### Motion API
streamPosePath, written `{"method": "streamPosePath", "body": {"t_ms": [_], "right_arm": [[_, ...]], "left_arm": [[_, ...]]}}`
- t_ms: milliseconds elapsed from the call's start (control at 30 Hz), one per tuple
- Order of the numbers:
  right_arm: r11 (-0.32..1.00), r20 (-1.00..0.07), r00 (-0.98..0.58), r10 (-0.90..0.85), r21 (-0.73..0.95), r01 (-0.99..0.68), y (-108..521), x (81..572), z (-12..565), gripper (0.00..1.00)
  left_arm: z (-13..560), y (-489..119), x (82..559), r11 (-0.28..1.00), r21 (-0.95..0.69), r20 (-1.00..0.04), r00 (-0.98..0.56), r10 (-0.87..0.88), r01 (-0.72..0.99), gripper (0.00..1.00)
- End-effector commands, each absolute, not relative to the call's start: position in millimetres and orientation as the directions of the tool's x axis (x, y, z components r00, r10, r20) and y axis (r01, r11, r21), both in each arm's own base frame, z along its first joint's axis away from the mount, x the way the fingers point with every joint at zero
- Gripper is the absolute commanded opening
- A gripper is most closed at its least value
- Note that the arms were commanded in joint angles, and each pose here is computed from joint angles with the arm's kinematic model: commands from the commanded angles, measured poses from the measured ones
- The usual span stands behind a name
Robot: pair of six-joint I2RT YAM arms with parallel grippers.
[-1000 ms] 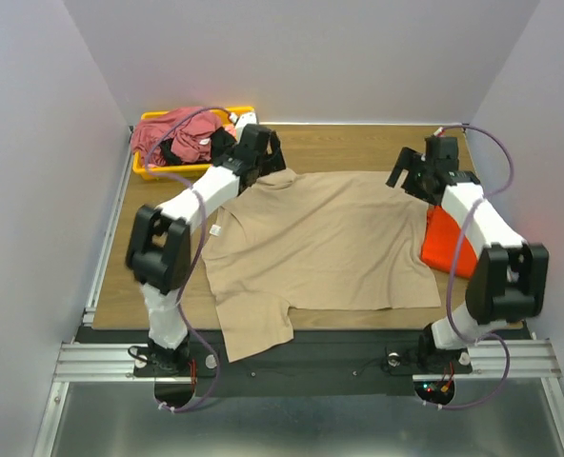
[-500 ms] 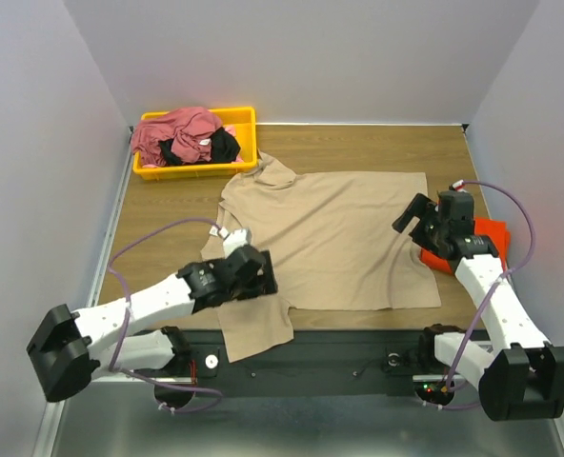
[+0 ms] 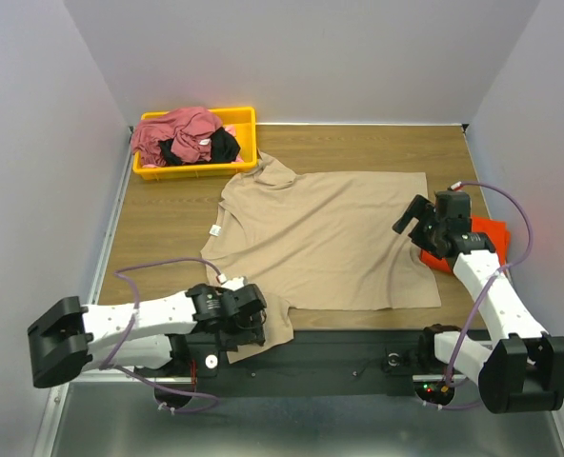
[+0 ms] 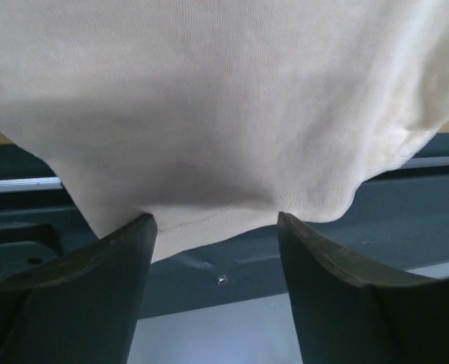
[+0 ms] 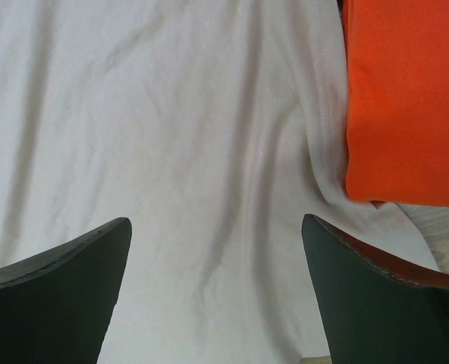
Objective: Fold and stack the t-shirts
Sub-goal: Flatten out the tshirt, then grap the side of the flattened tshirt closest away from the robot with both arms
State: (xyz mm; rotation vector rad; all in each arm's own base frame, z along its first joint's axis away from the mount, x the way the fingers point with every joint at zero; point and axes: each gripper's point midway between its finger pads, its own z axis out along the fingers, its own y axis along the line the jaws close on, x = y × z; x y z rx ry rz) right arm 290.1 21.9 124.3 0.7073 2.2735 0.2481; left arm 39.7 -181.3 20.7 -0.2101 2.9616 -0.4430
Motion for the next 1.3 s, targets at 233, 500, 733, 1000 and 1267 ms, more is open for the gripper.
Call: {"method": "streamPosePath", "body": {"t_ms": [233,500,733,1000,1267], "right_arm": [[0.824,-0.587,-0.585,0.56,0.326,0.463,13.7,290.9,110.2,1.0],[0.819,-0.577,-0.587,0.568,0.322,0.475,13.6,290.0,106.0,1.0],[0.797,-0.559,-0.571,0.601,0.356,0.489,17.4,278.7,104.9,1.0],[0.762,-0.398,-0.65,0.647,0.368,0.533,47.9,218.9,83.0,1.0],[0.646,-0.33,-0.557,0.762,0.323,0.692,40.9,182.6,63.7,1.0]], "left_arm": [[11.1,-174.1,27.9,0.988,-0.117,-0.044,-0.993,-0.109,-0.103,0.6],[-4.5,-169.2,27.8,0.997,0.0,-0.022,-0.997,-0.075,-0.075,0.37],[8.8,-176.1,50.2,0.995,0.02,-0.125,-0.988,-0.091,-0.094,0.0],[43.2,-154.2,97.2,0.971,0.038,-0.339,-0.917,-0.208,-0.235,0.0],[50.1,-161.6,119.4,0.977,-0.056,-0.374,-0.903,-0.211,-0.204,0.0]]}}
